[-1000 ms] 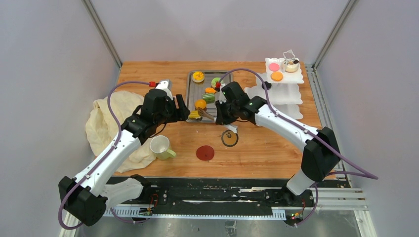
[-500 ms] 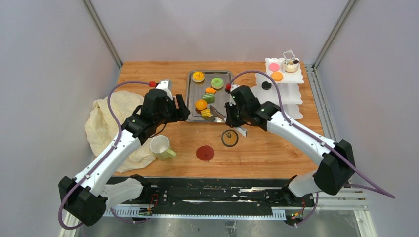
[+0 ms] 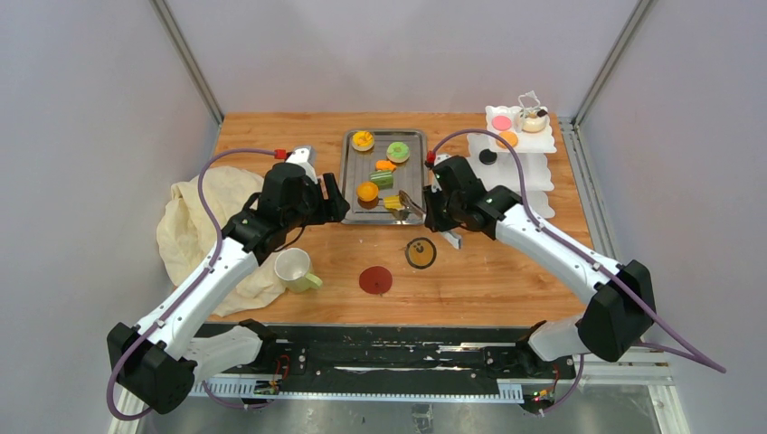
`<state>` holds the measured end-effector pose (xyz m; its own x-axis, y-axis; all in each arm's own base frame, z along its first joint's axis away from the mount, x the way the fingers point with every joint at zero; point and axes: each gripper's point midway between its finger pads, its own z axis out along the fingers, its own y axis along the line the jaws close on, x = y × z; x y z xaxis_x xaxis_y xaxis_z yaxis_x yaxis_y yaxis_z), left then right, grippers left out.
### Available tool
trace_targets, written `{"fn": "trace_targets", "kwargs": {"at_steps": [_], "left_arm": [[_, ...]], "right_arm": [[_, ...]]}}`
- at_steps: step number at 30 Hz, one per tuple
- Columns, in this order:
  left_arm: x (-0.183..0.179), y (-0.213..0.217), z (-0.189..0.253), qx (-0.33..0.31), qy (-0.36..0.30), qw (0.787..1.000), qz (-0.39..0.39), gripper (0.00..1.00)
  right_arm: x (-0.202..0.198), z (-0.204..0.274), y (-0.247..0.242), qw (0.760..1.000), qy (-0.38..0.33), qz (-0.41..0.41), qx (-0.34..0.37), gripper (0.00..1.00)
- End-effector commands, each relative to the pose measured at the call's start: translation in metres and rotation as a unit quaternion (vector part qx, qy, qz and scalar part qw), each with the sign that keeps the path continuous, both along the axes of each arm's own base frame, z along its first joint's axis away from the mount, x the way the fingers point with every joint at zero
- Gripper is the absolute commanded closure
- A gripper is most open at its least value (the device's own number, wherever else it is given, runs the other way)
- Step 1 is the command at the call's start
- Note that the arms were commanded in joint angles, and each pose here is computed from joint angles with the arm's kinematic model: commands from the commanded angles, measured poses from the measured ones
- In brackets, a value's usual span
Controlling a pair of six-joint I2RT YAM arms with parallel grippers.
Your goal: Serve the afternoon tea
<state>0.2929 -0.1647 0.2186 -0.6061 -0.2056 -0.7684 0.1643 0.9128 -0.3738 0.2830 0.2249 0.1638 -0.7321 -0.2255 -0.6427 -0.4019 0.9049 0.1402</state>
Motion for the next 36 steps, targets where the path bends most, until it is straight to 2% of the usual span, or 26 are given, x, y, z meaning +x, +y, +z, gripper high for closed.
{"fn": "trace_targets", "kwargs": {"at_steps": [1, 3, 11, 20, 36], "left_arm": [[0.005, -0.001, 0.006, -0.011, -0.011, 1.000, 0.001, 0.29], [0.005, -0.001, 0.006, -0.011, -0.011, 1.000, 0.001, 0.29], [0.004, 0.000, 0.005, -0.009, -0.011, 1.000, 0.002, 0.29], [0.005, 0.002, 0.003, -0.005, -0.011, 1.000, 0.005, 0.29], [0.004, 0.003, 0.002, -0.001, -0.010, 1.000, 0.006, 0.29]], "right_arm": [[0.005, -0.004, -0.003, 1.000, 0.000, -0.010, 0.002, 0.75], [0.005, -0.007, -0.004, 1.000, 0.002, -0.012, -0.002, 0.67], [0.006, -0.015, -0.005, 1.000, 0.010, -0.014, -0.011, 0.59], [0.011, 0.000, -0.011, 0.999, -0.018, -0.028, -0.010, 0.60], [0.042, 0.001, 0.005, 0.999, -0.028, -0.039, 0.004, 0.56]]}}
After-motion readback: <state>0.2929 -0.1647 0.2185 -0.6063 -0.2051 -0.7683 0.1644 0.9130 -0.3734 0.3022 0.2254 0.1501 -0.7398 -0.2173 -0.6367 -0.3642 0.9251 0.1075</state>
